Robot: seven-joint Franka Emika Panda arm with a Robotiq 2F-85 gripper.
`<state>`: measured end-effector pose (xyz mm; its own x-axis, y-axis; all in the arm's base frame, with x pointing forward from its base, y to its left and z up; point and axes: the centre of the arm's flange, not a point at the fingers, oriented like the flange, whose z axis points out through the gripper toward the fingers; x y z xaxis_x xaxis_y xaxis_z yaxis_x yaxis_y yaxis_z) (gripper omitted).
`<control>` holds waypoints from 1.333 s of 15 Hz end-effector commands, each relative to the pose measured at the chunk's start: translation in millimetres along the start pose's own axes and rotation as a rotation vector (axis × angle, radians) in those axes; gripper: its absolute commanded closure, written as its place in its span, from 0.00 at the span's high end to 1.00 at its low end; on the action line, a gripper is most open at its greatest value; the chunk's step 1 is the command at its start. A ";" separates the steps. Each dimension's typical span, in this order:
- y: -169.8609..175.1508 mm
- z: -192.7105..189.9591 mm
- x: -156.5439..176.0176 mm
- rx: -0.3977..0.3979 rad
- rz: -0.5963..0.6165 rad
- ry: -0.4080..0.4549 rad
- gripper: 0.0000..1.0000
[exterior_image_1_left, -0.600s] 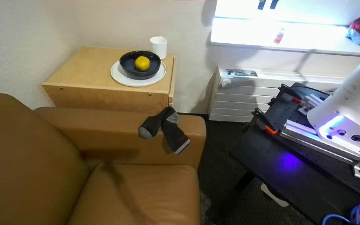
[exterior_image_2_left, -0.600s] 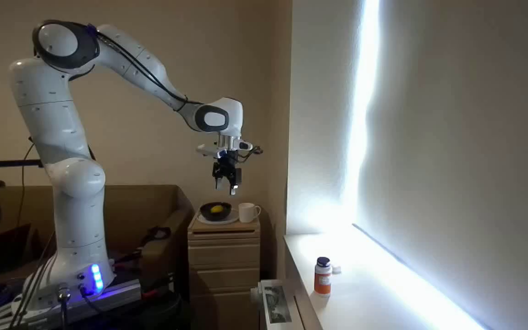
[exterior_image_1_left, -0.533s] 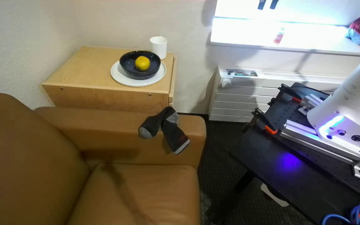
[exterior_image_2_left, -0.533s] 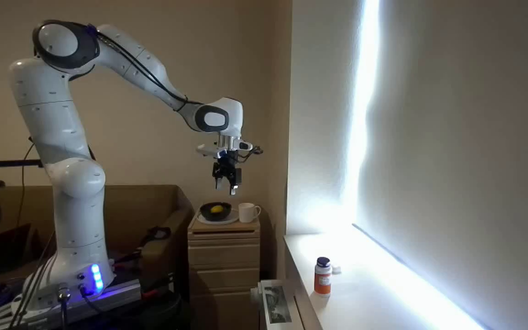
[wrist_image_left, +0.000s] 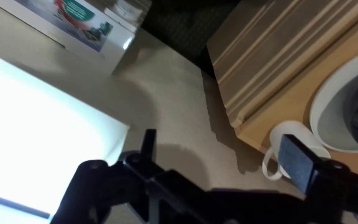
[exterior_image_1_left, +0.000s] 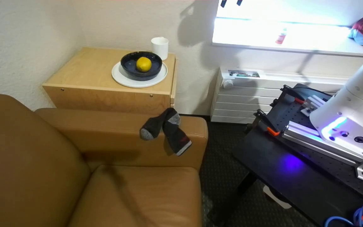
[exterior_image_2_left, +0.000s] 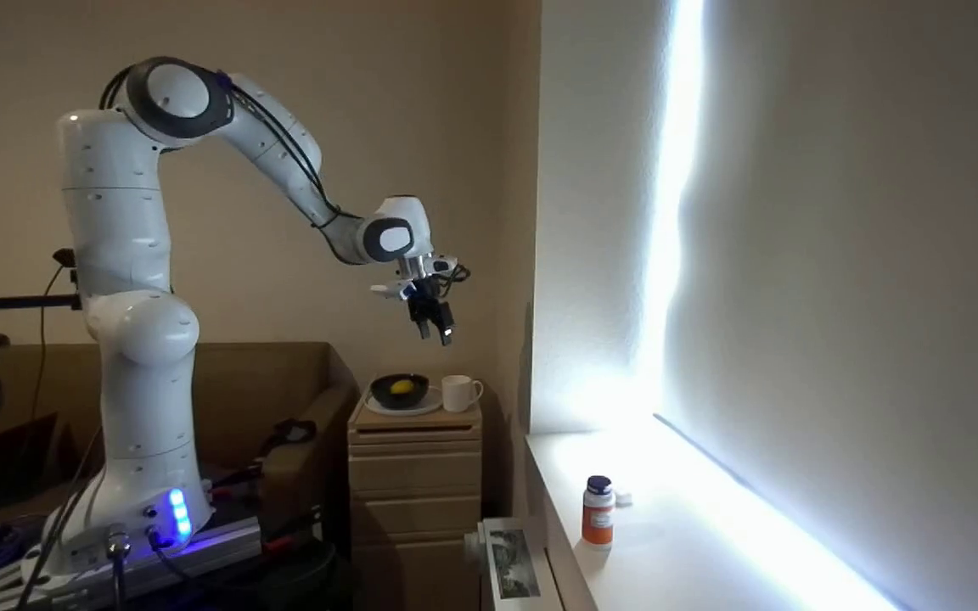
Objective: Move the cup from the side table to the white table.
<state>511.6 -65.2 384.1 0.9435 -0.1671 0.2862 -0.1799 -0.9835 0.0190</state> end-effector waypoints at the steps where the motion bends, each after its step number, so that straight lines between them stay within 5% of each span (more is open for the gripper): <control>1: -75.2 34.0 54.5 -0.011 0.071 0.050 1.00; 2: -96.2 39.2 67.3 0.028 0.080 0.025 1.00; 3: -66.4 22.4 27.8 0.011 0.058 0.041 1.00; 7: -101.2 41.3 49.8 0.036 0.066 0.035 1.00; 14: -151.7 88.4 103.2 0.179 0.435 -0.060 1.00; 17: -171.0 109.7 111.1 0.149 0.598 -0.100 1.00; 20: -168.3 109.0 94.8 0.156 0.577 -0.098 1.00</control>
<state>661.7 77.2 303.4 0.7276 -0.6758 0.1179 -0.6352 -0.7287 -0.2560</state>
